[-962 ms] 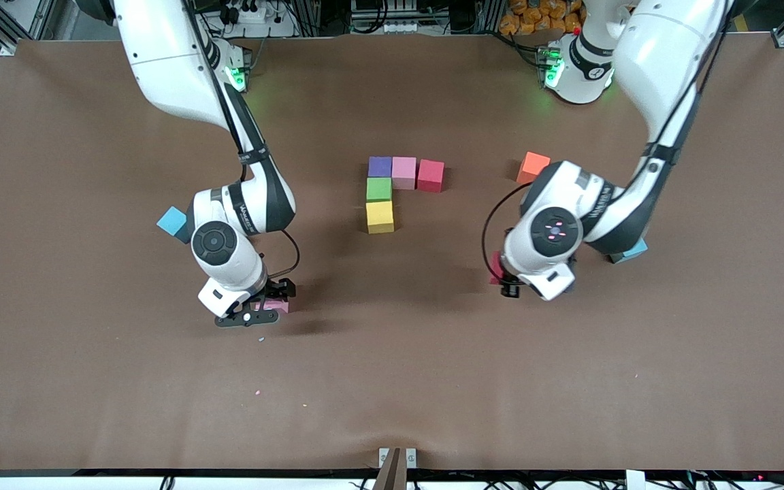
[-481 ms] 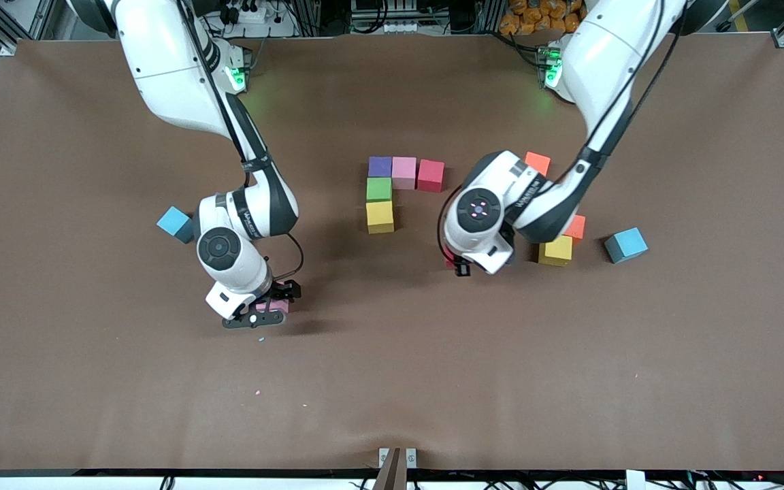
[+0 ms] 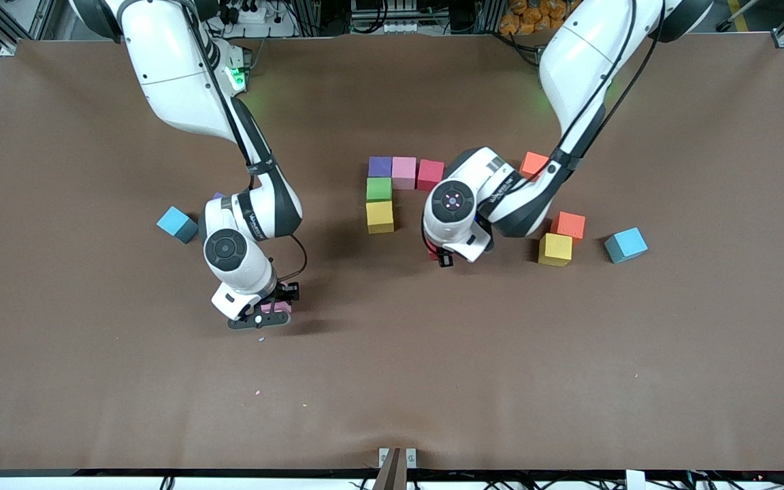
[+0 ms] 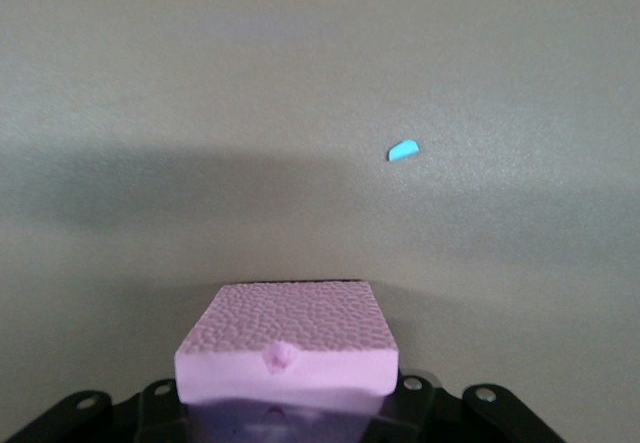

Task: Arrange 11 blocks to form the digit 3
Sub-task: 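Carry pink to the column with the left gripper while the right lifts lavender, then set pink below yellow with the left gripper while the right holds lavender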

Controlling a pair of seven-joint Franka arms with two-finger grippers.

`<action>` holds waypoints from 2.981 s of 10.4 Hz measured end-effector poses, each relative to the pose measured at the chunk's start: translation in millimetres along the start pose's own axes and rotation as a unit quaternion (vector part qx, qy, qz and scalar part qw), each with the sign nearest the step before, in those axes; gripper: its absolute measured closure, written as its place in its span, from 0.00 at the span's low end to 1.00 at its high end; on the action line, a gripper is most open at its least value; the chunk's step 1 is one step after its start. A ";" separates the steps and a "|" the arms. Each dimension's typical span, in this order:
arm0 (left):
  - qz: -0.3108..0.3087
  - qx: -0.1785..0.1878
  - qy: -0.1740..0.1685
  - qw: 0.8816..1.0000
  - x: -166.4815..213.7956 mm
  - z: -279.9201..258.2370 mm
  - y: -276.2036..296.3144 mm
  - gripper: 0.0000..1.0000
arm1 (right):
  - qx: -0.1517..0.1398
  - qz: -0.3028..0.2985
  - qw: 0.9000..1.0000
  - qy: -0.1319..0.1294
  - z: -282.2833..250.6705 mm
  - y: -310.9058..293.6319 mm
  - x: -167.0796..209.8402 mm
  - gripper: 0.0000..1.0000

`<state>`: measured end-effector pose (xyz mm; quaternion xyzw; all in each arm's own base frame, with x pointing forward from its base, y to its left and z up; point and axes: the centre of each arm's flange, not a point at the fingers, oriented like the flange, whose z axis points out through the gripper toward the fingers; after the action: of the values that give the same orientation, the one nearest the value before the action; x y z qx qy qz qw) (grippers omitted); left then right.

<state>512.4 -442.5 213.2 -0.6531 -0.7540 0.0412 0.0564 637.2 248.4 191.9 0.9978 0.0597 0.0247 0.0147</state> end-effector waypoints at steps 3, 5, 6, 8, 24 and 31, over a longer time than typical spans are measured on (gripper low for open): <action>-0.004 -0.007 -0.008 1.000 -17.0 7.9 -20.8 0.38 | 0.011 -0.024 1.000 0.008 -29.7 -35.0 -1.9 0.40; 0.004 -0.021 -0.012 1.000 -25.3 14.3 -32.3 0.38 | 0.020 -0.048 0.998 0.018 -54.7 -69.2 -7.1 0.40; 0.003 -0.030 -0.009 0.999 -27.9 17.5 -37.4 0.38 | 0.023 -0.059 0.998 0.017 -67.4 -84.5 -8.9 0.40; 0.002 -0.035 -0.011 0.999 -29.2 23.0 -43.1 0.38 | 0.027 -0.072 0.997 0.010 -90.3 -103.5 -6.6 0.41; 0.037 -0.055 -0.030 0.997 -36.9 30.9 -85.1 0.38 | 0.034 -0.089 0.995 -0.016 -171.3 -120.2 2.5 0.41; 0.047 -0.056 -0.037 0.997 -43.6 32.9 -96.7 0.38 | 0.033 -0.092 0.995 -0.021 -168.2 -124.5 -1.1 0.41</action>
<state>419.1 -499.1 192.4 -0.6880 -0.7252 0.0252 -0.0100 612.7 376.2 355.7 0.9883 0.1519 0.0000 -0.0151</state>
